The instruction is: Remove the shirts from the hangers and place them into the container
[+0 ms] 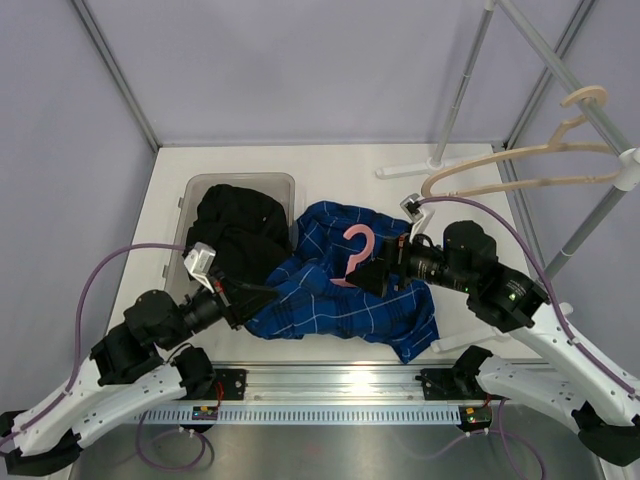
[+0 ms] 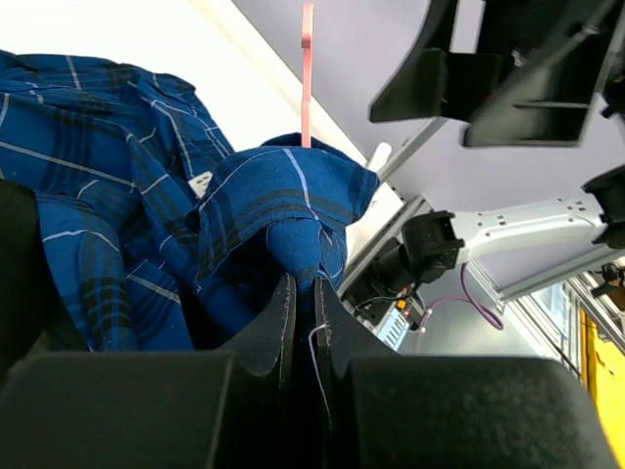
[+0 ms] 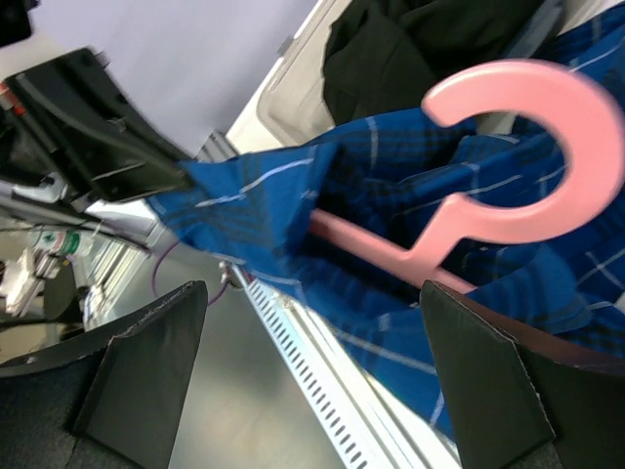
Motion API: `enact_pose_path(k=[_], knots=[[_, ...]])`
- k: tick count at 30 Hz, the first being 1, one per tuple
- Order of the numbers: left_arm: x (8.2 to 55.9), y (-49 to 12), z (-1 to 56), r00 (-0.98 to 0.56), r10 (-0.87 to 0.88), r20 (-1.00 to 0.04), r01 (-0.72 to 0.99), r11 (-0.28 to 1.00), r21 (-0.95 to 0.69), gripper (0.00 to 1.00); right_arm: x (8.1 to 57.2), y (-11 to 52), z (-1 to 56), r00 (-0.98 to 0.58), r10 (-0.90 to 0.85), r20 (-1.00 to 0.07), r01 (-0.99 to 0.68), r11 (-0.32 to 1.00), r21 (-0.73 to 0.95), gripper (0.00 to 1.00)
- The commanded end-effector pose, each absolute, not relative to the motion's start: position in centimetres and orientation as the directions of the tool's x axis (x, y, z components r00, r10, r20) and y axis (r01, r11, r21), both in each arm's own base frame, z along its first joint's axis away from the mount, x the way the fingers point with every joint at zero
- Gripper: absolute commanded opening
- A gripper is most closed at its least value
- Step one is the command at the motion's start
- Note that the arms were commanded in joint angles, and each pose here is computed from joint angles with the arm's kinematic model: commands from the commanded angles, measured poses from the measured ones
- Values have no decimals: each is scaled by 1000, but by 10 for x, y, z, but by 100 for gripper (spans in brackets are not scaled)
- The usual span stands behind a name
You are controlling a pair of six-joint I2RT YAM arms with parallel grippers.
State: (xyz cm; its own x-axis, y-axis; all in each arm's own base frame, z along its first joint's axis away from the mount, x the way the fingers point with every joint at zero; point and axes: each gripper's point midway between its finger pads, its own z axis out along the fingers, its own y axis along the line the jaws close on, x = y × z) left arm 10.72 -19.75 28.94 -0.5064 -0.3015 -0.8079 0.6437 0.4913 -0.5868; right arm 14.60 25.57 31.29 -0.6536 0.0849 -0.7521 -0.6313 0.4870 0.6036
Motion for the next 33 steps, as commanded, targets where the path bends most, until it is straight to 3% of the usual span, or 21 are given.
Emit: enact_pose_path(k=[1, 11, 26, 33], knots=[[90, -190, 333, -469, -375, -800, 707, 383, -594, 0, 163, 253, 325, -573, 149, -806, -646, 523, 556, 99], [73, -165, 344, -457, -423, -783, 718, 344, -605, 0, 176, 255, 315, -552, 192, -812, -628, 545, 556, 99], [56, -148, 347, -456, -444, -771, 737, 297, -607, 0, 166, 258, 333, -548, 312, -776, -647, 431, 629, 100], [48, -140, 352, -451, -456, -767, 749, 273, -603, 0, 172, 258, 326, -543, 290, -788, -636, 470, 612, 99]])
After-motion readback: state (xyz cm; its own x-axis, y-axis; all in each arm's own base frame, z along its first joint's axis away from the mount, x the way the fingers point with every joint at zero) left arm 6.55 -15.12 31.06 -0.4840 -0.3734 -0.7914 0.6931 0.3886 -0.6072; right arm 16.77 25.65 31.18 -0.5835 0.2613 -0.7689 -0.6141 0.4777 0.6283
